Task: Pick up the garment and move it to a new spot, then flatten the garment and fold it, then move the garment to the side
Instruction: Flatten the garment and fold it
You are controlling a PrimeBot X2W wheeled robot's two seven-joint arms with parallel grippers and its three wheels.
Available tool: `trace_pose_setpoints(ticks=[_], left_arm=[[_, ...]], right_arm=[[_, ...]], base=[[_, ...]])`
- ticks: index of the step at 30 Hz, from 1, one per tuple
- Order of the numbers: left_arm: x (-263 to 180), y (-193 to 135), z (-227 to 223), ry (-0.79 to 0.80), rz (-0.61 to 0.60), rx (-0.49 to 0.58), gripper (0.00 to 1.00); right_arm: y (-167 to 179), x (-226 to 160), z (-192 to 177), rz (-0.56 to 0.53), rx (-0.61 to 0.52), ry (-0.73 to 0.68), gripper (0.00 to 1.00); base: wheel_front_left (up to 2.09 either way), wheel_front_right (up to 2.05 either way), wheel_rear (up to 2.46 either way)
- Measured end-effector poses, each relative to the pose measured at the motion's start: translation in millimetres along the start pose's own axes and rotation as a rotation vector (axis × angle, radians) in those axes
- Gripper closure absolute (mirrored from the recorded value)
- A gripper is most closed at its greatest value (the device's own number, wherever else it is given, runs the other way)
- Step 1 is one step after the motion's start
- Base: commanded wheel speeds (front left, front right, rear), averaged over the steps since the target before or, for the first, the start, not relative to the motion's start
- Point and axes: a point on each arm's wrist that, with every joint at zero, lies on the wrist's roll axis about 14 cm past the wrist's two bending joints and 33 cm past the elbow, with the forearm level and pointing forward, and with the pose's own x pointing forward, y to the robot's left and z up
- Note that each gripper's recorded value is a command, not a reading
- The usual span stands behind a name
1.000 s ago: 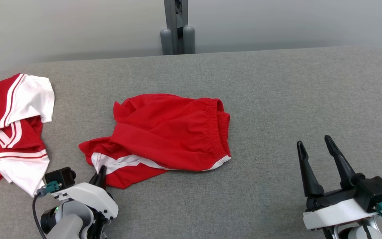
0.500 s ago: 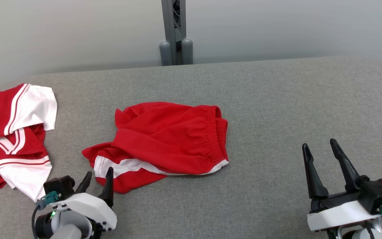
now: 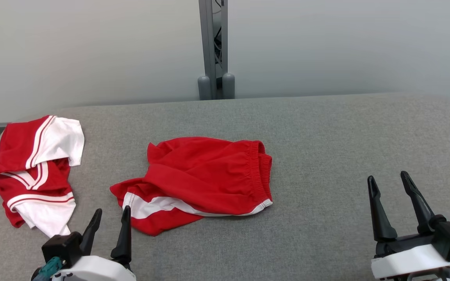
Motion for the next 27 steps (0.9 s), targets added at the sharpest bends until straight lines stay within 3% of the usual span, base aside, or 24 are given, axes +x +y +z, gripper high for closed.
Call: trace_pose_setpoints(ticks=[5,27], left_arm=[[-12,1,17,-0.074,0.019,0.012,0.00],[-29,10,6,-0.073,0.045,0.041,0.00]], right_arm=[[-3,-9,5,-0.011,-0.004,-0.010,0.00],[-15,-31,-5,-0.063,0.029,0.024,0.00]], base=[[0.00,0.00,0.00],[0.00,0.00,0.00]])
